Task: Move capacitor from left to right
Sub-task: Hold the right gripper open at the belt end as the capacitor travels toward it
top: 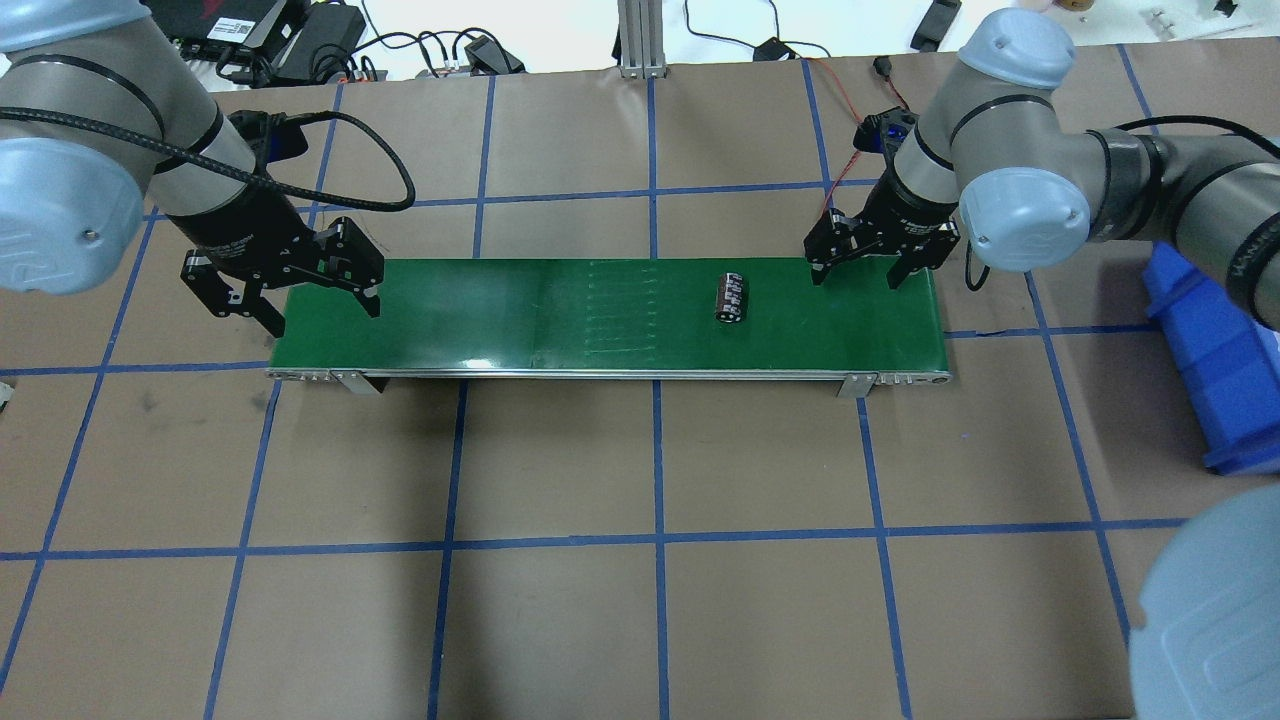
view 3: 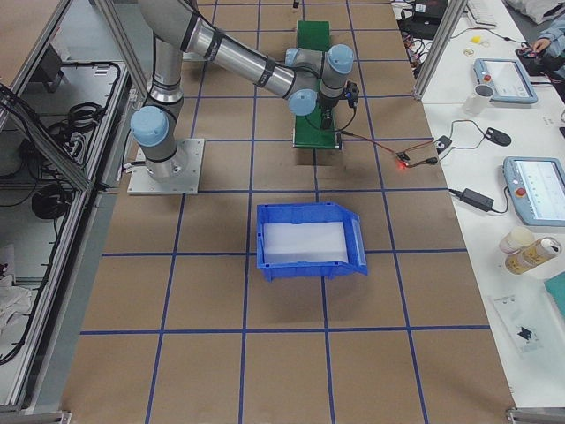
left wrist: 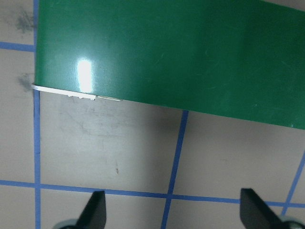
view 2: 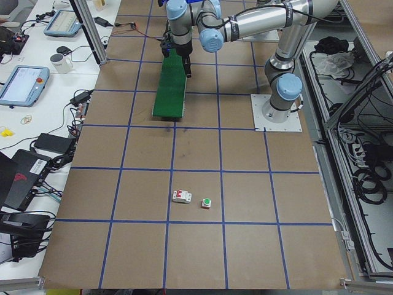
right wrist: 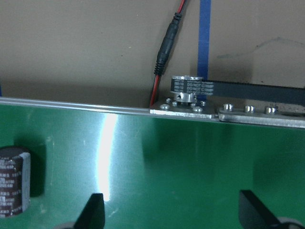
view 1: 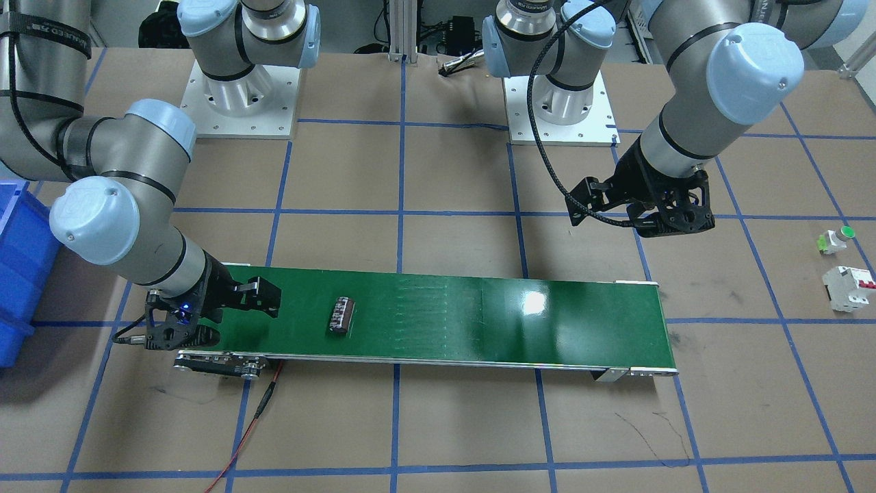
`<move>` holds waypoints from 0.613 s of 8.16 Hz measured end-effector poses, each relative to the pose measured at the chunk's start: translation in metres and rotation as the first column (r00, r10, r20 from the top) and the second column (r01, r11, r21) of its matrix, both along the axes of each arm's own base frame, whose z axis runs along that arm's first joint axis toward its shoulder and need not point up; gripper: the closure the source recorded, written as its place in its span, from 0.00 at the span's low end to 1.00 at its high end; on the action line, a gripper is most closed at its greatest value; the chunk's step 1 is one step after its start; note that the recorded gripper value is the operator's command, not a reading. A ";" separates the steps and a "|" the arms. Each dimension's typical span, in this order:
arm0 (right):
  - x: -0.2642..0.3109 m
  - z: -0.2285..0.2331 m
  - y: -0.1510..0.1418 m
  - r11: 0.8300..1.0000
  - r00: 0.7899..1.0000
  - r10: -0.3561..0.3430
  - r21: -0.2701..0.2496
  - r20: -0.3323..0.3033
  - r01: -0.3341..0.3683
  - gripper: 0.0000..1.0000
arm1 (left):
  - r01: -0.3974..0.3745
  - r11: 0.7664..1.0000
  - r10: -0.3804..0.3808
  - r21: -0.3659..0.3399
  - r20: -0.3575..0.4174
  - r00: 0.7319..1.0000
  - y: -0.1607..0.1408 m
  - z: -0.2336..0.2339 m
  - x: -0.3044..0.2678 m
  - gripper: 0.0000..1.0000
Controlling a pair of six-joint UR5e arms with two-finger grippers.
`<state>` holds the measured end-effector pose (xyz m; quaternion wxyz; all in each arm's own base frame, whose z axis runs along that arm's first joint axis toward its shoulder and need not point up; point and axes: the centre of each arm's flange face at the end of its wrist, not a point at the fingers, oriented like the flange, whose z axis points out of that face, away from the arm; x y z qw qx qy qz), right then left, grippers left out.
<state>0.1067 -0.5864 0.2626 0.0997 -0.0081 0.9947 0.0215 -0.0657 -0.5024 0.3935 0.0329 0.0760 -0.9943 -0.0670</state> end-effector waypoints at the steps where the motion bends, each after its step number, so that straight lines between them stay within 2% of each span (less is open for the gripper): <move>1: 0.000 0.000 0.000 1.000 1.000 -0.003 0.001 0.001 0.003 0.00 | 0.000 1.000 0.000 -0.001 -0.026 1.000 0.001 0.002 -0.001 0.00; 3: 0.000 -0.001 0.000 1.000 1.000 -0.008 0.003 0.004 0.008 0.00 | 0.021 0.999 -0.021 -0.025 -0.023 0.999 0.005 0.011 -0.008 0.00; 5: 0.001 -0.001 0.000 1.000 1.000 -0.025 0.006 0.006 0.025 0.00 | 0.059 0.998 -0.058 -0.037 0.040 0.998 0.010 0.019 -0.016 0.00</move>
